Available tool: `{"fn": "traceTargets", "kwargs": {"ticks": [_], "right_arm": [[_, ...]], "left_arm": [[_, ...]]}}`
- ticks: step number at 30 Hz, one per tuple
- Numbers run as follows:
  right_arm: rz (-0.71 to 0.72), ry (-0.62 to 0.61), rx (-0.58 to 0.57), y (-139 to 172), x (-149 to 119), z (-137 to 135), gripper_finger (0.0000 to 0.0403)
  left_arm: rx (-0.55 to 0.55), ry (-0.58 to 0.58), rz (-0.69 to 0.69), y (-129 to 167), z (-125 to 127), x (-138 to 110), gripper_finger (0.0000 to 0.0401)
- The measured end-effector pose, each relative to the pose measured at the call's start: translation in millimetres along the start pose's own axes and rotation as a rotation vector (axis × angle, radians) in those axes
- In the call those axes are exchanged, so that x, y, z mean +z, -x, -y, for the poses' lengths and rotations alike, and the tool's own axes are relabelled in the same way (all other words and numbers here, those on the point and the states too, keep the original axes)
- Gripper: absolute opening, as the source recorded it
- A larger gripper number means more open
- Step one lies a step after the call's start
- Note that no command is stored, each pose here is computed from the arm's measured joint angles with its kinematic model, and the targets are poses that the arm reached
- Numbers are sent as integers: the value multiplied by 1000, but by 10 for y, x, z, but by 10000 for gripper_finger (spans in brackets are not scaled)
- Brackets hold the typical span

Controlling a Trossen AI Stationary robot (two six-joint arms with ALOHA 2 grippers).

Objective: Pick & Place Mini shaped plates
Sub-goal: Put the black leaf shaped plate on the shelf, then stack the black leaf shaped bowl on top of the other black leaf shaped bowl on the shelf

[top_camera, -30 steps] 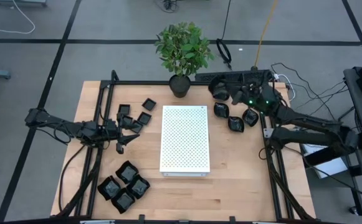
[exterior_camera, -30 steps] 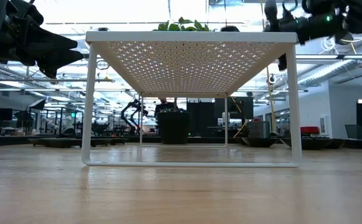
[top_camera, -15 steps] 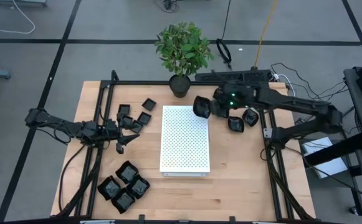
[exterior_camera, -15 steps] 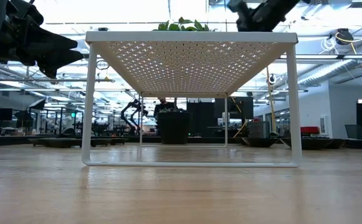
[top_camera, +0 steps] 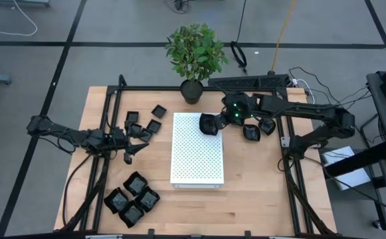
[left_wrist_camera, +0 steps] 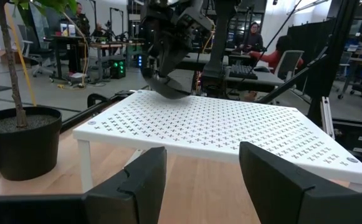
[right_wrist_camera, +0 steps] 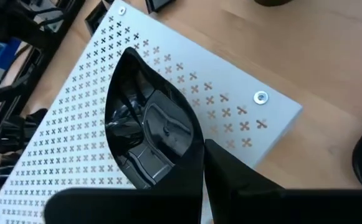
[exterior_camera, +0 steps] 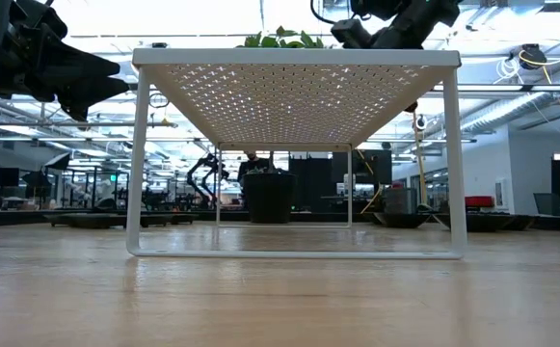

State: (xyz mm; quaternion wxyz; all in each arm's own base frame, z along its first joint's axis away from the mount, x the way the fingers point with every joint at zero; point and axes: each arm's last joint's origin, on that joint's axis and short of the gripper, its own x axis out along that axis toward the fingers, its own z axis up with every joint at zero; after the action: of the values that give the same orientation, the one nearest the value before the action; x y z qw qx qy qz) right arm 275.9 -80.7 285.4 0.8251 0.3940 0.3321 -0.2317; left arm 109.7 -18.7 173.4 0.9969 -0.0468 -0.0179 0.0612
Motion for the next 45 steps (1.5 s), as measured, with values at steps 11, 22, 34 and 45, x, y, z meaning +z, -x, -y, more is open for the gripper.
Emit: {"fn": "traceTargets", "kwargs": {"ticks": [11,22,34,45], "right_arm": [[-14,14,-16,5,-16,15,28],[141,41,-206,85,75,136,115],[180,-124,-443,78,389,880,207],[186,-404,-550,-227,-48,1688,228]], "left_arm": [[0,0,0,0,0,1,207],[0,0,0,0,0,1,207],[0,0,0,0,0,1,207],[0,0,0,0,0,0,207]]}}
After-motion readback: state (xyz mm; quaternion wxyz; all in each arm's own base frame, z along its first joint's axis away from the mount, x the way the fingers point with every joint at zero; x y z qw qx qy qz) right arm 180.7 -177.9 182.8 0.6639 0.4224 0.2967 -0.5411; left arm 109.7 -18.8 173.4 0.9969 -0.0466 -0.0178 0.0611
